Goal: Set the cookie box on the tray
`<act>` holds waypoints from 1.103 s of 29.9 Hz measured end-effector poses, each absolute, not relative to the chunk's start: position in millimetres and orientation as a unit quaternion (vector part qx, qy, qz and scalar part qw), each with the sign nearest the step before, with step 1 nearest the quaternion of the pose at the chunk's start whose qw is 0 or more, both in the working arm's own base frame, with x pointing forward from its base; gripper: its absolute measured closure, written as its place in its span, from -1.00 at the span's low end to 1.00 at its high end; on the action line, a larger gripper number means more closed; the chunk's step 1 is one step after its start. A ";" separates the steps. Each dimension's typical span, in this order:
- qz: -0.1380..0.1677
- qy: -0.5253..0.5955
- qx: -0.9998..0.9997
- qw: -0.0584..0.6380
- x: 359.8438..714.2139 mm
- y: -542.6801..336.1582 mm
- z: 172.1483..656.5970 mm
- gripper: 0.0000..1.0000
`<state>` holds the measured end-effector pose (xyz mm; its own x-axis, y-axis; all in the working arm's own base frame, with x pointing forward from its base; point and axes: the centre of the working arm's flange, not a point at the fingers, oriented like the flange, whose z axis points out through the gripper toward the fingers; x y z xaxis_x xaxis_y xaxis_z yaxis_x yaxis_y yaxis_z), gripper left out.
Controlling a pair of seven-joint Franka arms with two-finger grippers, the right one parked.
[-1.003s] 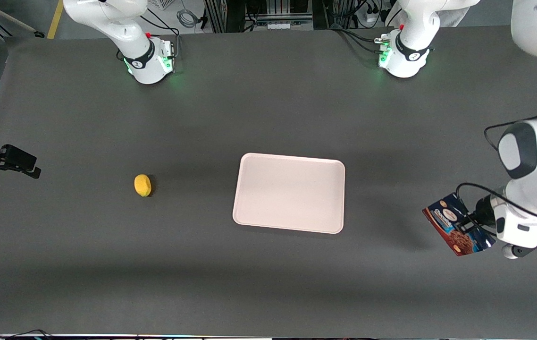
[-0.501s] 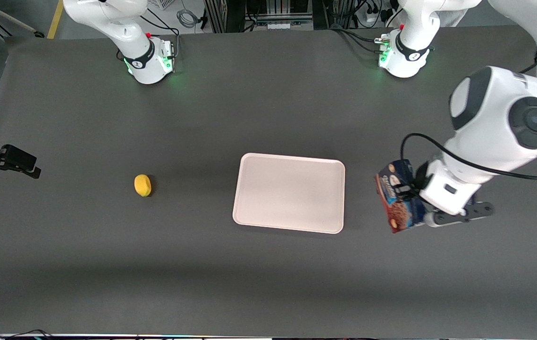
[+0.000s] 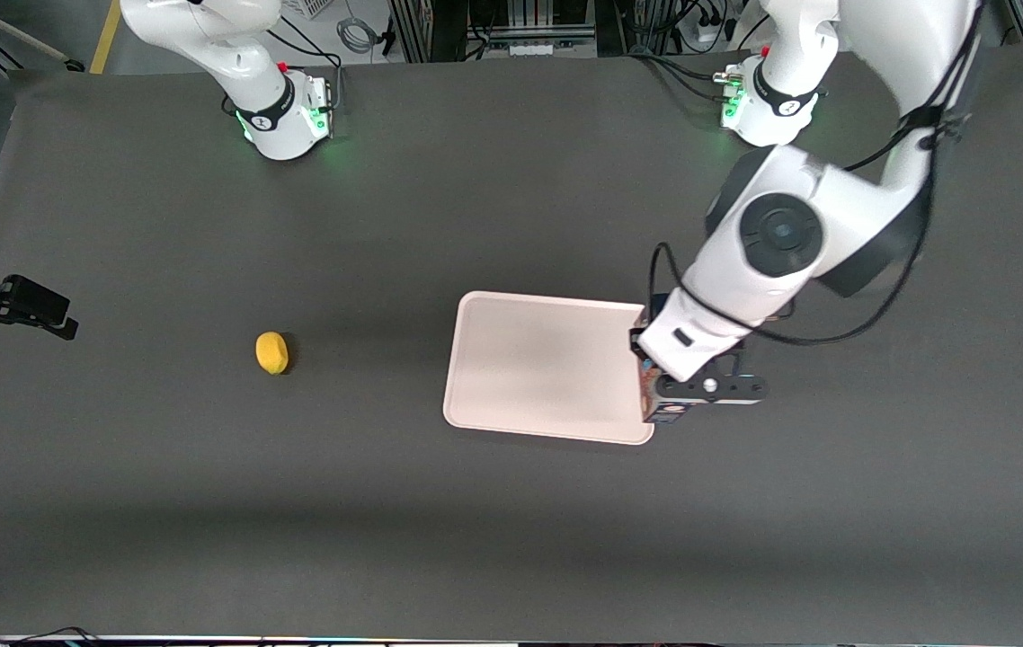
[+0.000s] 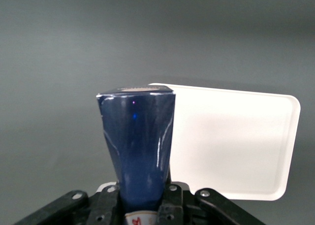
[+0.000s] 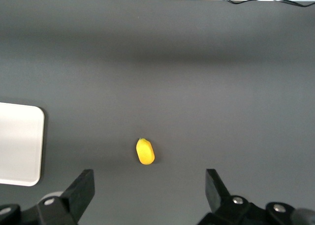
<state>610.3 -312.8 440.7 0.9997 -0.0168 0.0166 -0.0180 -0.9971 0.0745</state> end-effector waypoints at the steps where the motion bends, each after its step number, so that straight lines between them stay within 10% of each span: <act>1: 0.009 -0.010 0.999 0.036 609.6 -318.7 431.4 0.44; 33: 0.014 -0.013 1.000 0.009 583.1 -361.2 273.7 0.41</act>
<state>583.1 -361.2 273.7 0.9993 -0.0263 0.0281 -0.0268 -0.9995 0.0183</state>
